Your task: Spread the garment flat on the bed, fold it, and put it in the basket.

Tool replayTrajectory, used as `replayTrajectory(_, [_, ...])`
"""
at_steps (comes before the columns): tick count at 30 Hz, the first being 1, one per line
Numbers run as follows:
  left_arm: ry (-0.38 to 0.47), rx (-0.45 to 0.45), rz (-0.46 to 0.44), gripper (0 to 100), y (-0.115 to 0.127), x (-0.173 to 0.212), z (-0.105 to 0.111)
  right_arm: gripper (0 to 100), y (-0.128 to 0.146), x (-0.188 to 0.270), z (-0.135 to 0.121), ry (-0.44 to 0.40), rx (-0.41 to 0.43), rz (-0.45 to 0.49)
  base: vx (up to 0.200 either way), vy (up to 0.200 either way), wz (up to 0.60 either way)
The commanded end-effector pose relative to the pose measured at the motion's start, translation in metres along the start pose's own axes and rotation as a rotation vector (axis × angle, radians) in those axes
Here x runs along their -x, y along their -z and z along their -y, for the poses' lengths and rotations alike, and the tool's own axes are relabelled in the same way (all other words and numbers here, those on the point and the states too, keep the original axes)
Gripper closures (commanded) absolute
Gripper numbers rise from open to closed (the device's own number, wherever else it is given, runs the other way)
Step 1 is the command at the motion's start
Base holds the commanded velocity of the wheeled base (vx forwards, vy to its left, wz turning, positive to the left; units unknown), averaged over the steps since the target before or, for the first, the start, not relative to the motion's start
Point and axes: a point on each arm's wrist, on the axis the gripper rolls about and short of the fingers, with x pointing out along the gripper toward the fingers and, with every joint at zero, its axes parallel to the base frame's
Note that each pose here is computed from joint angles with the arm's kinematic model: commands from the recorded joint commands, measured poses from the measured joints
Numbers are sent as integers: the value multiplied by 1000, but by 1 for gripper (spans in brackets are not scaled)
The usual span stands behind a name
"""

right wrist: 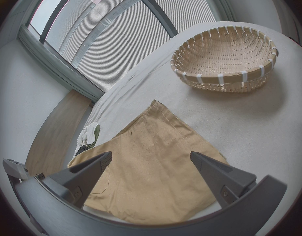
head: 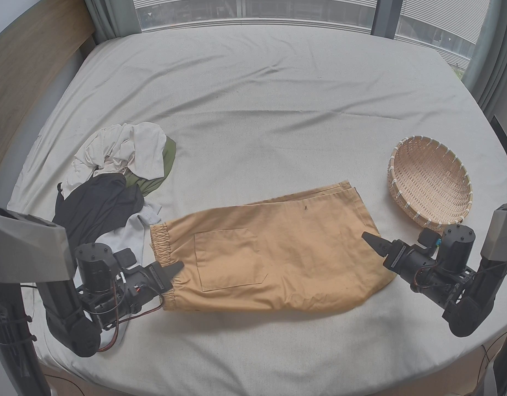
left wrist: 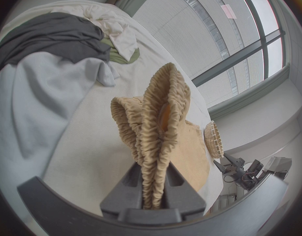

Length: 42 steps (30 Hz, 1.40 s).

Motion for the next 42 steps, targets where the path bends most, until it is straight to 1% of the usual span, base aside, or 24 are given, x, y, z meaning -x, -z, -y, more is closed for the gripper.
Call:
replayTrajectory(1, [-24, -1, 67, 100, -17, 26, -2, 0, 8, -15, 0, -6, 1, -17, 0, 0, 0])
replayTrajectory(3, [-35, -4, 69, 100, -18, 29, -6, 0, 9, -16, 0, -9, 2, -18, 0, 0, 0])
replayTrajectory(4, [-53, -8, 73, 100, -21, 35, -13, 0, 11, -16, -3, -19, 5, -23, 0, 0, 0])
replayTrajectory(8, [-52, -12, 78, 100, -27, 44, -19, 0, 9, -18, -6, -30, 6, -15, 0, 0, 0])
replayTrajectory(16, [-49, -18, 78, 100, -27, 46, -18, 0, 11, -20, -9, -41, 9, -17, 0, 0, 0])
replayTrajectory(20, [-31, -20, 70, 100, -25, 46, -14, 0, 12, -20, -11, -47, 10, -19, 0, 0, 0])
replayTrajectory(22, [21, -31, 60, 100, -25, 45, -3, 0, 12, -20, -11, -49, 11, -22, 0, 0, 0])
replayTrajectory(25, [71, -34, 47, 100, -22, 40, 8, 0, 14, -20, -13, -55, 13, -27, 0, 0, 0])
replayTrajectory(29, [171, -44, 37, 100, -20, 28, 32, 0, 14, -20, -14, -58, 13, -28, 0, 0, 0])
replayTrajectory(30, [191, -41, 39, 100, -20, 25, 37, 0, 14, -20, -14, -59, 14, -28, 0, 0, 0])
replayTrajectory(31, [195, -41, 38, 100, -20, 25, 38, 0, 15, -20, -15, -59, 14, -28, 0, 0, 0])
replayTrajectory(32, [241, -24, 33, 100, -19, 19, 49, 0, 15, -20, -15, -62, 13, -30, 0, 0, 0])
replayTrajectory(35, [312, -19, 31, 100, -18, 9, 67, 0, 15, -20, -15, -60, 11, -29, 0, 0, 0])
replayTrajectory(37, [329, -23, 30, 100, -18, 5, 71, 0, 15, -20, -15, -62, 8, -29, 0, 0, 0])
replayTrajectory(38, [362, -31, 23, 100, -16, -1, 80, 0, 14, -19, -16, -65, 4, -26, 0, 0, 0])
replayTrajectory(39, [375, -34, 13, 100, -13, -5, 83, 0, 13, -19, -16, -66, 0, -22, 0, 0, 0])
replayTrajectory(42, [398, -40, -4, 100, -6, -15, 89, 0, 12, -19, -17, -67, -3, -18, 0, 0, 0])
